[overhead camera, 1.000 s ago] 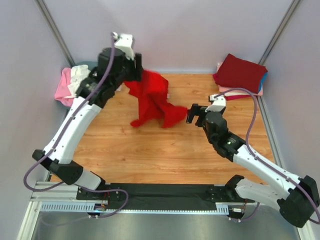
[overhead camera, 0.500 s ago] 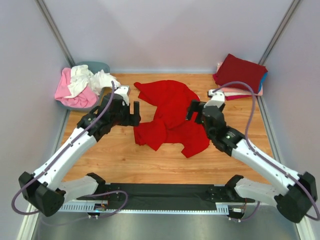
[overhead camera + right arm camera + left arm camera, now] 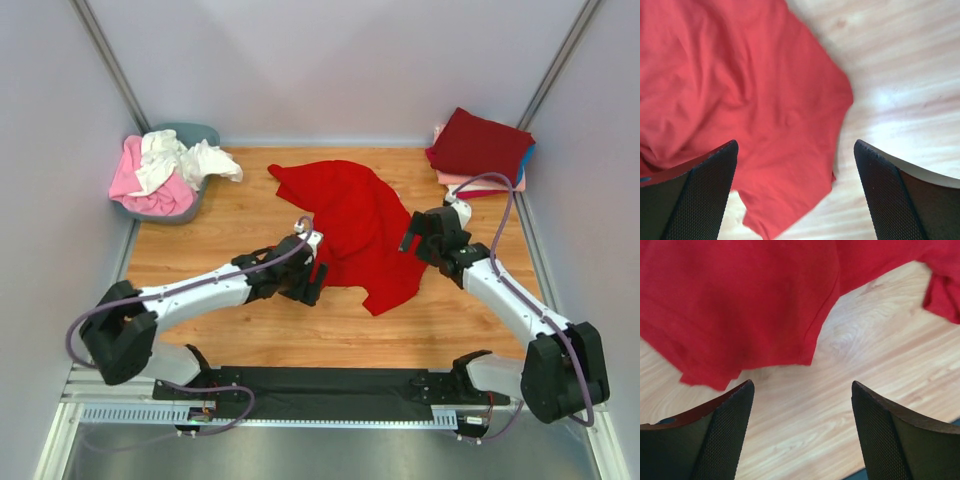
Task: Fold and stack the t-shirts
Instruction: Flatten the tshirt out
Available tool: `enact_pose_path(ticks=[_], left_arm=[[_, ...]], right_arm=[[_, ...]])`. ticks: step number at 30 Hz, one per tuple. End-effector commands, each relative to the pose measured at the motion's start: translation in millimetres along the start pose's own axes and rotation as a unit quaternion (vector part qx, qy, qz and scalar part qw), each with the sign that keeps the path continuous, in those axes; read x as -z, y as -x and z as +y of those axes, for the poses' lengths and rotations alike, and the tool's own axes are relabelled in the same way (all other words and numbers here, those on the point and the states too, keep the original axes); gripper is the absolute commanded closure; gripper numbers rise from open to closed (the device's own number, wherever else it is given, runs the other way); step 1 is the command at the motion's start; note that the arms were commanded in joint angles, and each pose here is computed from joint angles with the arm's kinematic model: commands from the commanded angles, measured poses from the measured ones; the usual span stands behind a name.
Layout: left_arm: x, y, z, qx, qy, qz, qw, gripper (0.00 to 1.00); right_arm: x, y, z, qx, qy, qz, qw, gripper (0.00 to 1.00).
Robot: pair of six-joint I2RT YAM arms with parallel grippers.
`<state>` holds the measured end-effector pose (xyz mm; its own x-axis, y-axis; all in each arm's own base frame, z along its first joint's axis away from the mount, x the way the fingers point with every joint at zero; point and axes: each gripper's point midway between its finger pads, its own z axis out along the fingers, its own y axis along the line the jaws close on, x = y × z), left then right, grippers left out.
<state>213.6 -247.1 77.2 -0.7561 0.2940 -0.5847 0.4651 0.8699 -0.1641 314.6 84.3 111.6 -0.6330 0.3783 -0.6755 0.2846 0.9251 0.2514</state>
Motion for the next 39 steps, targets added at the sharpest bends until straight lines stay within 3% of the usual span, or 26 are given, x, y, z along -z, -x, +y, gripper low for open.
enact_pose_path(ticks=[1, 7, 12, 15, 16, 18, 19, 20, 22, 24, 26, 27, 30, 35, 39], left_arm=[[-24, 15, -11, -0.002, 0.009, -0.022, 1.000, 0.14], [-55, 9, -15, -0.038, 0.067, 0.003, 0.997, 0.14], [-71, -4, 4, -0.043, 0.132, 0.032, 0.990, 0.27], [-76, -7, 10, -0.044, 0.148, 0.037, 0.987, 0.45], [-77, -9, 11, -0.045, 0.152, 0.042, 0.986, 0.60], [-77, -9, 15, -0.047, 0.163, 0.042, 0.985, 0.75], [-76, -10, 17, -0.049, 0.169, 0.046, 0.983, 0.97], [-75, -9, 20, -0.050, 0.176, 0.044, 0.982, 1.00], [-64, -8, 18, -0.050, 0.171, 0.050, 0.983, 1.00], [-27, 18, 7, -0.028, 0.146, 0.014, 0.989, 1.00], [11, 30, 2, -0.012, 0.116, -0.014, 0.993, 1.00], [50, 54, -2, 0.006, 0.091, -0.066, 0.994, 1.00], [111, 70, 20, 0.026, 0.096, -0.102, 0.990, 1.00], [137, 45, 57, 0.044, 0.141, -0.070, 0.987, 1.00], [138, 26, 74, 0.059, 0.169, -0.050, 0.983, 1.00]], right_arm=[[6, -20, 8, -0.008, 0.036, 0.036, 0.999, 0.00], [5, -29, 2, -0.001, 0.032, 0.043, 0.999, 0.00], [6, -37, -3, 0.003, 0.033, 0.049, 0.998, 0.00], [4, -42, -5, 0.004, 0.034, 0.055, 0.998, 0.00], [3, -43, -6, 0.004, 0.033, 0.055, 0.998, 0.00], [3, -46, -6, 0.005, 0.033, 0.058, 0.998, 0.00], [3, -46, -7, 0.006, 0.032, 0.057, 0.998, 0.00], [3, -47, -8, 0.007, 0.031, 0.057, 0.998, 0.00], [2, -46, -12, 0.008, 0.021, 0.054, 0.998, 0.00], [1, -40, -18, 0.004, 0.009, 0.047, 0.999, 0.00], [1, -31, -20, -0.002, 0.008, 0.042, 0.999, 0.00], [2, -24, -21, -0.007, 0.007, 0.037, 0.999, 0.00], [9, 4, -5, -0.005, 0.030, 0.012, 0.999, 0.00], [4, 63, 51, 0.007, 0.088, -0.004, 0.996, 0.01], [-32, 76, 90, 0.034, 0.108, 0.059, 0.992, 0.01]])
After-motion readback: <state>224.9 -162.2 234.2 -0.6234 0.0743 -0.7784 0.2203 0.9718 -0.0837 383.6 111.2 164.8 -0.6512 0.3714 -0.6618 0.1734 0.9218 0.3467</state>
